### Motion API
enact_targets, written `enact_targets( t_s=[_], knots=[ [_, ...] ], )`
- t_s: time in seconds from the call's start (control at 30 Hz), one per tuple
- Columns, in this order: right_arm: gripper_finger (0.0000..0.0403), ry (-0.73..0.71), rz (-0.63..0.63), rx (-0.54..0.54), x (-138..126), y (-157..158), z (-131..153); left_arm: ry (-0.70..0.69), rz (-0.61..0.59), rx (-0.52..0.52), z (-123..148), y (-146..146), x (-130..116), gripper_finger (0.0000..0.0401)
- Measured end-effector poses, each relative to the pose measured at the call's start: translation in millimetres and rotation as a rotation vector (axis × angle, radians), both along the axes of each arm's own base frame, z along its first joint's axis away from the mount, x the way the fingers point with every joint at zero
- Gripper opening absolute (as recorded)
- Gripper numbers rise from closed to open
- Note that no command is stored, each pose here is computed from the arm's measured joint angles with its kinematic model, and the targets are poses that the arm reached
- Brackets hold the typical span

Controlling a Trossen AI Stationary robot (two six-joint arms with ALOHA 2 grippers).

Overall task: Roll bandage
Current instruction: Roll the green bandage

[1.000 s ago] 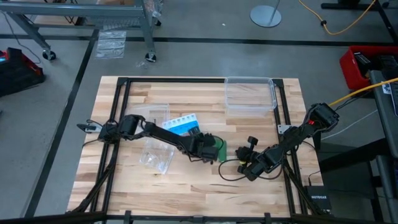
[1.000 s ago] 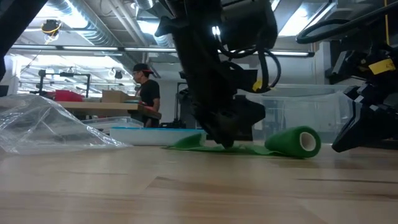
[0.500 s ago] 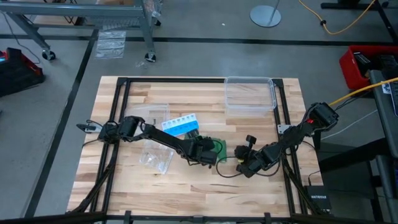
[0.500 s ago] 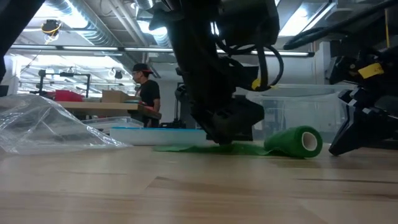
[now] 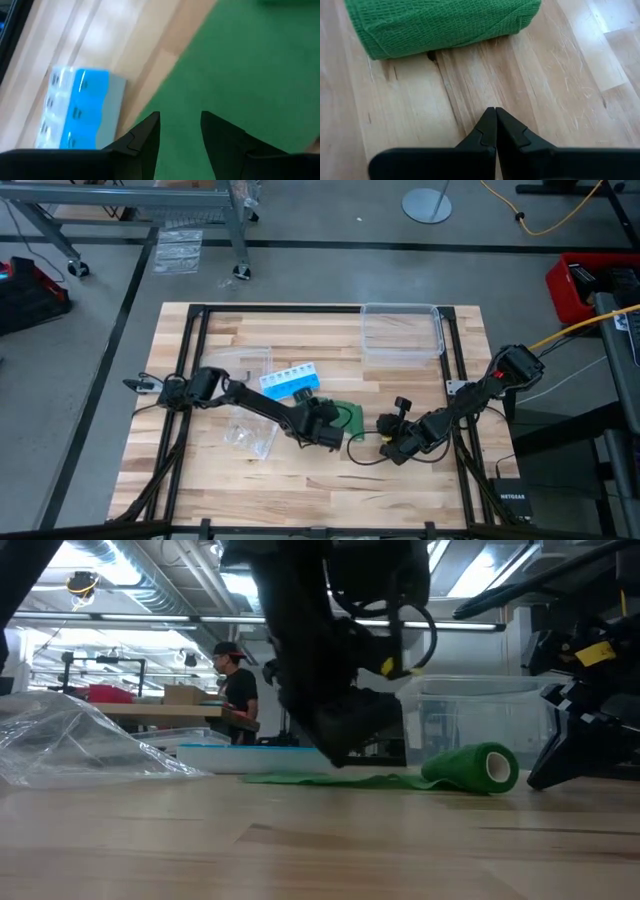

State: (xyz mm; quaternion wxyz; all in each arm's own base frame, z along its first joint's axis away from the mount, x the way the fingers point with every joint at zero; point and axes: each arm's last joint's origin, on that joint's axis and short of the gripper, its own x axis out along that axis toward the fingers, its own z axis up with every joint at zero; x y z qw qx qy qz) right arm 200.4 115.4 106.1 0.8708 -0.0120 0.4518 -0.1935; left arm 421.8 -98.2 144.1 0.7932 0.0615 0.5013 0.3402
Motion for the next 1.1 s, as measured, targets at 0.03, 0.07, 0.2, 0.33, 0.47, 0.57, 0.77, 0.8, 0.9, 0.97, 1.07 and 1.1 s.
enact_targets(
  t_s=[0.03, 0.07, 0.2, 0.33, 0.47, 0.57, 0.77, 0.8, 0.9, 0.97, 1.07, 1.1],
  knots=[
    [0.0001, 0.001, 0.001, 0.000, 0, 0, 0, 0.017, 0.006, 0.004, 0, -2, -3, 0.0136],
    [0.0001, 0.001, 0.002, 0.000, 0, 0, 0, 0.038, 0.014, 0.009, 0, -3, -6, 0.0136],
    [0.0001, 0.005, -0.002, 0.011, 1, -1, 0, 0.115, 0.091, 0.066, 1, -6, -23, 0.0136],
    [0.0001, 0.009, 0.012, 0.024, 6, -4, 0, 0.145, 0.148, 0.163, 4, -11, -38, 0.0136],
    [0.0001, -0.003, 0.042, 0.033, 12, -8, 1, 0.155, 0.142, 0.210, -1, -19, -49, 0.0136],
    [0.0001, 0.001, 0.036, 0.048, 14, -11, 1, 0.177, 0.127, 0.225, -6, -25, -56, 0.0136],
    [0.0001, 0.005, 0.050, 0.046, 15, -11, 2, 0.136, 0.074, 0.219, 14, -42, -66, 0.0136],
    [0.0001, 0.005, 0.049, 0.047, 15, -11, 2, 0.110, 0.060, 0.222, 22, -45, -68, 0.0136],
    [0.0001, 0.005, 0.050, 0.047, 15, -11, 2, 0.003, 0.020, 0.259, 54, -51, -79, 0.0136],
    [0.0001, 0.005, 0.051, 0.049, 15, -11, 2, -0.066, -0.003, 0.303, 81, -53, -90, 0.0136],
    [0.0001, 0.006, 0.051, 0.049, 15, -11, 2, -0.153, -0.016, 0.355, 117, -48, -112, 0.0136],
    [0.0001, 0.006, 0.052, 0.049, 15, -11, 2, -0.175, -0.015, 0.364, 128, -44, -121, 0.0136]
  ],
)
